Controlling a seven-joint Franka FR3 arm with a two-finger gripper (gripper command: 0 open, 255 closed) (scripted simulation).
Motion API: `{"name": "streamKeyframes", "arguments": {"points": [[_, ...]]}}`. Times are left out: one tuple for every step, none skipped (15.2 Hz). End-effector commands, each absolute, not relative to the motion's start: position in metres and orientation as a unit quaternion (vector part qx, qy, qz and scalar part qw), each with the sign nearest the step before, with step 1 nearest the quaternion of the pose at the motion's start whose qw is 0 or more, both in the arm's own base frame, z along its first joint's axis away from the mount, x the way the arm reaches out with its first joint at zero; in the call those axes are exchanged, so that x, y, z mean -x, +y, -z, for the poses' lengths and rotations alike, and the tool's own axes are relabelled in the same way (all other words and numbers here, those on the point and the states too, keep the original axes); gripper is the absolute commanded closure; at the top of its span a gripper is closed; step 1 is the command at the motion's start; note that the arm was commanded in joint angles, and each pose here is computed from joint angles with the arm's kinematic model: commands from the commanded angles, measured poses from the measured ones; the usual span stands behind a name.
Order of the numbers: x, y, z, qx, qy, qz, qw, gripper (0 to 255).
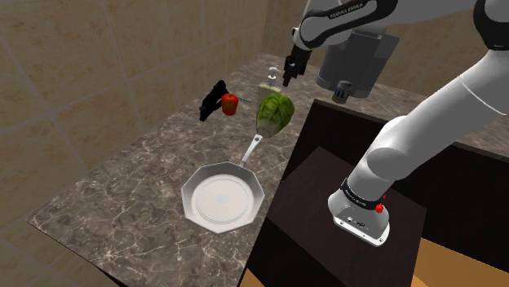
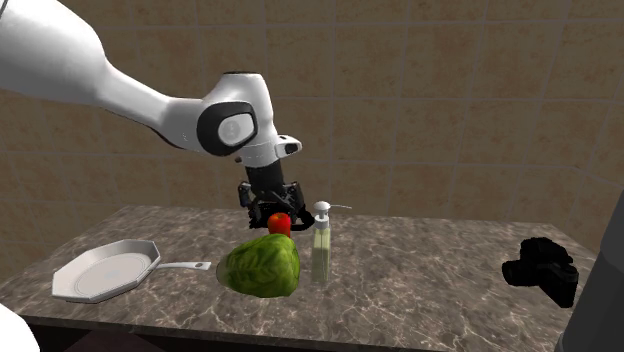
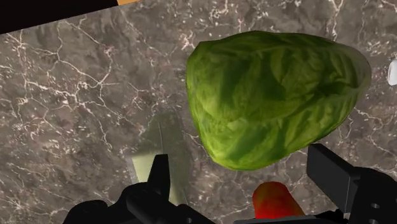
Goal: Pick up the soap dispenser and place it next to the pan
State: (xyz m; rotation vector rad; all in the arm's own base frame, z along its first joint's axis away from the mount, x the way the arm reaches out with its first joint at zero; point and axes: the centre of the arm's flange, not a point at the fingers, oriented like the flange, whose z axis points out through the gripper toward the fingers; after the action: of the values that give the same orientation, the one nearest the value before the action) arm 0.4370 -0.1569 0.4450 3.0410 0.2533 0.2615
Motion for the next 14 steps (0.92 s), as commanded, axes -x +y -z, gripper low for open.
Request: {"name": "streamKeyframes", "arguments": {"points": [[-0.455, -0.173, -0.431, -0.991, 0.093, -0.089, 0.042, 0], [-0.463, -0.18, -0.423, -0.99, 0.098, -0.091, 0.042, 0], [-0.472, -0.187, -0.416, -0.989, 0.103, -0.093, 0.043, 0], [-0.48, -0.194, -0.409, -0.989, 0.107, -0.094, 0.043, 0], [-0.488, -0.201, -0.401, -0.988, 0.112, -0.096, 0.043, 0], [-0.496, -0.208, -0.394, -0.987, 0.116, -0.098, 0.044, 0], [-0.505, -0.214, -0.387, -0.987, 0.121, -0.099, 0.044, 0], [-0.513, -0.221, -0.38, -0.986, 0.126, -0.101, 0.044, 0], [-0.522, -0.228, -0.373, -0.985, 0.13, -0.102, 0.045, 0], [-0.526, -0.23, -0.37, -0.985, 0.132, -0.103, 0.045, 0], [-0.527, -0.231, -0.365, -0.985, 0.132, -0.103, 0.045, 0], [-0.528, -0.231, -0.359, -0.985, 0.132, -0.103, 0.045, 0], [-0.529, -0.231, -0.354, -0.985, 0.132, -0.103, 0.045, 0], [-0.53, -0.232, -0.349, -0.985, 0.132, -0.103, 0.045, 0]]}}
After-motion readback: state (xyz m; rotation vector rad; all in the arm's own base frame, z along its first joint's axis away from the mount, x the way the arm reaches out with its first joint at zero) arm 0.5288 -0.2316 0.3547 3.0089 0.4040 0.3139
